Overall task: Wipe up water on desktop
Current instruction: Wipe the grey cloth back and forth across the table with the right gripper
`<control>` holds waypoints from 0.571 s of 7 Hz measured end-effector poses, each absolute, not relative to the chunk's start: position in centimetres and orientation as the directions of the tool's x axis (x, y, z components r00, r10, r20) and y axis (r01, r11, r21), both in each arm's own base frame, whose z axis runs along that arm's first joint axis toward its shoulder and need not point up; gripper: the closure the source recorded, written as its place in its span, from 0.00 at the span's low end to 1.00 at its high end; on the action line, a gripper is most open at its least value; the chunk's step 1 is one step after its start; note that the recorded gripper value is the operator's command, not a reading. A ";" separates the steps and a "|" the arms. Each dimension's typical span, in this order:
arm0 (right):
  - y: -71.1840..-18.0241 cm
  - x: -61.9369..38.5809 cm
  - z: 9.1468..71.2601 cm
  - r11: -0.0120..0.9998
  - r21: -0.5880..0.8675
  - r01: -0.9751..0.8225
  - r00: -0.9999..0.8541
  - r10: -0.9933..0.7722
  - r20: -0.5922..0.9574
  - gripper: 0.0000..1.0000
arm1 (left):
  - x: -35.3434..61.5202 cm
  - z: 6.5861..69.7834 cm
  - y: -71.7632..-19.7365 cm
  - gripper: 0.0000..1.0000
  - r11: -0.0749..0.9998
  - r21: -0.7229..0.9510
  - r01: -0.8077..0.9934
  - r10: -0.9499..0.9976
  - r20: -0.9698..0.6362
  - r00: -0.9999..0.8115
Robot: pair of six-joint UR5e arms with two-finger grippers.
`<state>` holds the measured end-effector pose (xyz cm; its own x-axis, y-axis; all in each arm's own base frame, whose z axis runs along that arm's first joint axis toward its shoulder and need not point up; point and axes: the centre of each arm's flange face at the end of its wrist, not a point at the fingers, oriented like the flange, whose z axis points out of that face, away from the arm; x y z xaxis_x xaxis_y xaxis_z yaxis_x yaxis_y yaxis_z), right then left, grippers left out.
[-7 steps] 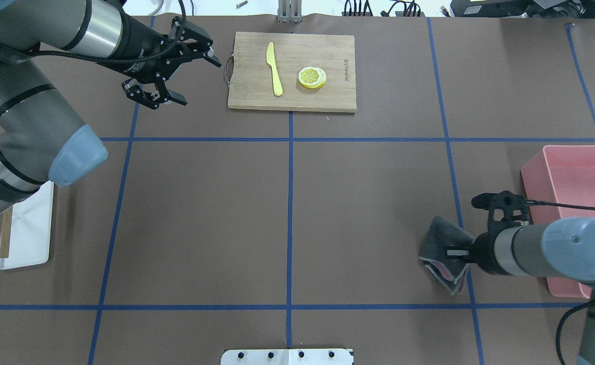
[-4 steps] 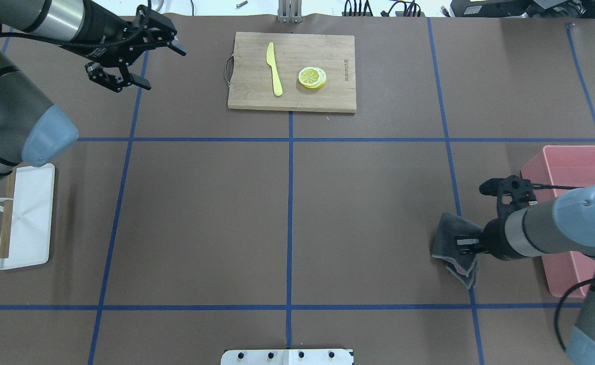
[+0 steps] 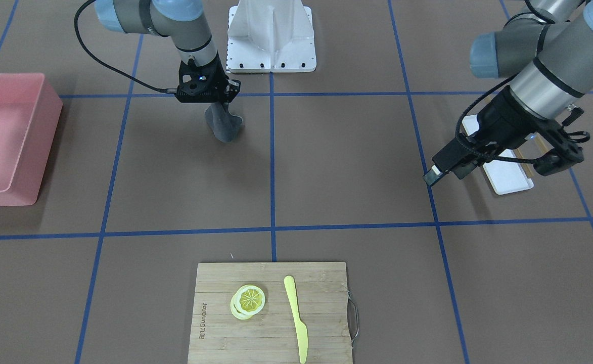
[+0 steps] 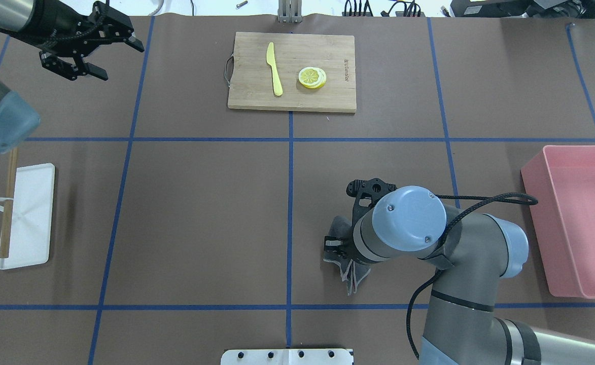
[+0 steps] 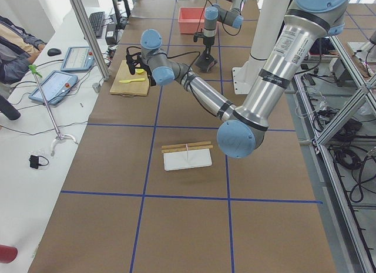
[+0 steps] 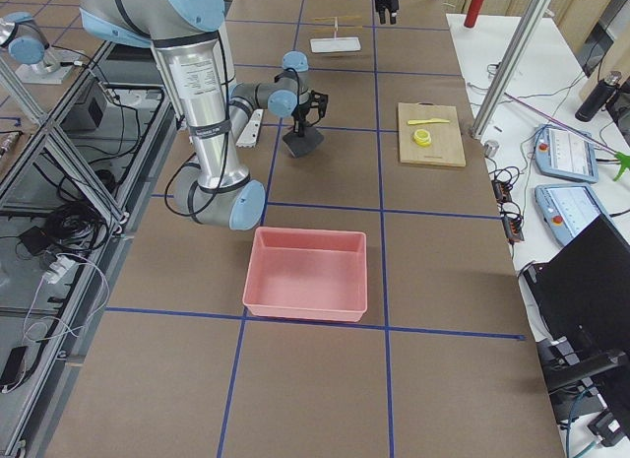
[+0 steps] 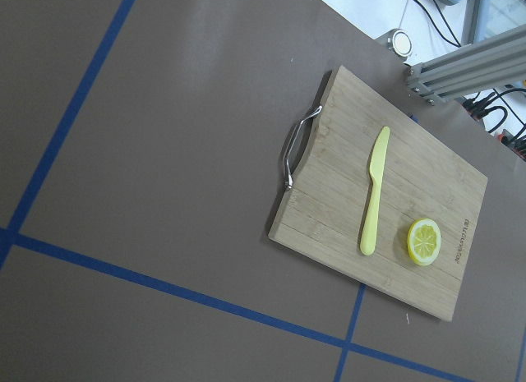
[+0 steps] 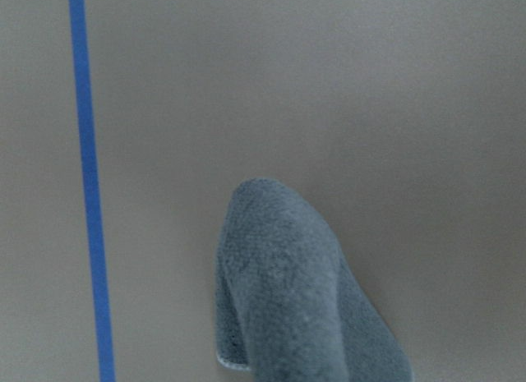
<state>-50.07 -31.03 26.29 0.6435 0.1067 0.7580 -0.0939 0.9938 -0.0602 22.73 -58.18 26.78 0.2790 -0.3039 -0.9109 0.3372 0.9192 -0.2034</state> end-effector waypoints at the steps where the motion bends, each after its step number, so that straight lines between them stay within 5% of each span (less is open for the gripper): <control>1: -32.1 -46.3 29.7 0.996 -0.047 -0.072 0.679 0.084 0.729 1.00 | 21.9 27.5 -58.5 0.02 0.923 -0.184 0.339 -0.292 -0.907 0.302; 4: -34.9 -33.7 40.2 0.998 0.006 0.063 0.767 -0.052 0.640 1.00 | 20.5 29.2 -58.7 0.02 0.925 -0.162 0.344 -0.281 -0.901 0.331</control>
<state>-33.70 -34.94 40.18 0.7667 -0.0522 0.6399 0.0627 0.9980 0.0062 20.46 -58.74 29.21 0.3309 -0.2810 -0.9009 0.3440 0.9249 -0.1622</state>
